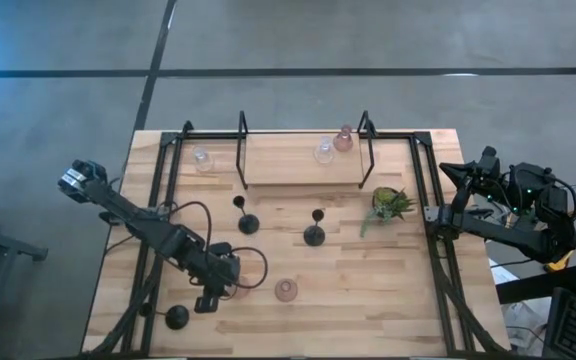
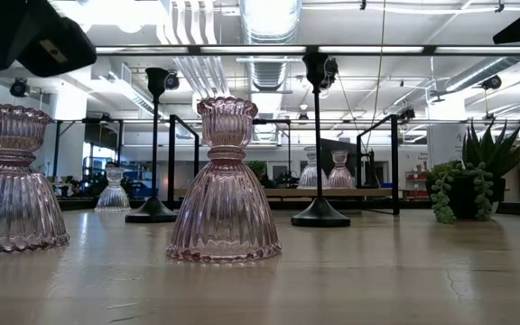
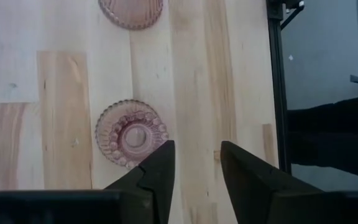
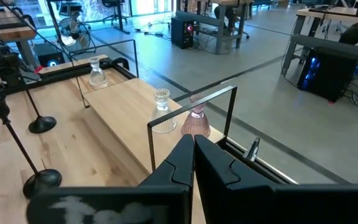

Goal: Pick & Place candle stick holders
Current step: Put the left pink glass candle holder on the shelf

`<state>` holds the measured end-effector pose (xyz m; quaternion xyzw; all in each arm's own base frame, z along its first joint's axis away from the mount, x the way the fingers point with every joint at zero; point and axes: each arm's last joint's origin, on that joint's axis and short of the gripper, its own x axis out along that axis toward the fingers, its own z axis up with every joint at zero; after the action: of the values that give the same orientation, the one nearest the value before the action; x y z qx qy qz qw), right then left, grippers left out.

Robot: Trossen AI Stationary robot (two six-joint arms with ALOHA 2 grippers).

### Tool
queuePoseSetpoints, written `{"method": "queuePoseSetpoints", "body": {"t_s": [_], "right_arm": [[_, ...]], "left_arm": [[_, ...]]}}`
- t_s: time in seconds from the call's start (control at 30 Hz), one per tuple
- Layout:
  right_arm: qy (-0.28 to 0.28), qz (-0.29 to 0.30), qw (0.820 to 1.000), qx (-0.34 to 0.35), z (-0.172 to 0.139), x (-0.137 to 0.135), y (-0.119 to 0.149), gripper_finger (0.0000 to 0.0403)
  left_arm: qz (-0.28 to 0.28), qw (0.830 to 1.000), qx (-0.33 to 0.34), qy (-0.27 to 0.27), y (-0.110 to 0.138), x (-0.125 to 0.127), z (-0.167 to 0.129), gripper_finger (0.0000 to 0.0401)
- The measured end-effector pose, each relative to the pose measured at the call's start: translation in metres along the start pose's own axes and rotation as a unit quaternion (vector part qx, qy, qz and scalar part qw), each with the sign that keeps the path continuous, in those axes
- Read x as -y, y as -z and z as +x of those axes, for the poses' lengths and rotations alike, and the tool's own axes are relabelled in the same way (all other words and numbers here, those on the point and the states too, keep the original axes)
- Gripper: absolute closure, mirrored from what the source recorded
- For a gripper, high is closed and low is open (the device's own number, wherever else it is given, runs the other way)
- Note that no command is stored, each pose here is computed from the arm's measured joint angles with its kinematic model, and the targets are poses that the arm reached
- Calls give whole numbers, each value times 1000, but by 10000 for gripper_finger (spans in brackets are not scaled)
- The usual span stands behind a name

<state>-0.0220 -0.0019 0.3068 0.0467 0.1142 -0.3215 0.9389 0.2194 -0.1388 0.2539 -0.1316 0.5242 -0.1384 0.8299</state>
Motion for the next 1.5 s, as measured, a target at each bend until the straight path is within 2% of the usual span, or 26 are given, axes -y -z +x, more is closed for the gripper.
{"method": "queuePoseSetpoints", "body": {"t_s": [0.63, 1.0, 1.1, 1.3, 1.5], "right_arm": [[0, 0, 1000, 0, 0, 0, 0, 394], [0, 0, 1000, 0, 0, 0, 0, 394], [0, 0, 1000, 0, 0, 0, 0, 394], [0, 0, 1000, 0, 0, 0, 0, 394], [0, 0, 1000, 0, 0, 0, 0, 394]], "left_arm": [[5, 999, 29, 17, 21, -17, 34, 269], [25, 1000, 15, -7, 23, -22, 53, 258], [17, 1000, 9, -5, 23, -23, 59, 244], [-42, 999, 0, -7, 19, -20, 59, 228], [-48, 998, -15, -34, 15, -18, 51, 228]]}}
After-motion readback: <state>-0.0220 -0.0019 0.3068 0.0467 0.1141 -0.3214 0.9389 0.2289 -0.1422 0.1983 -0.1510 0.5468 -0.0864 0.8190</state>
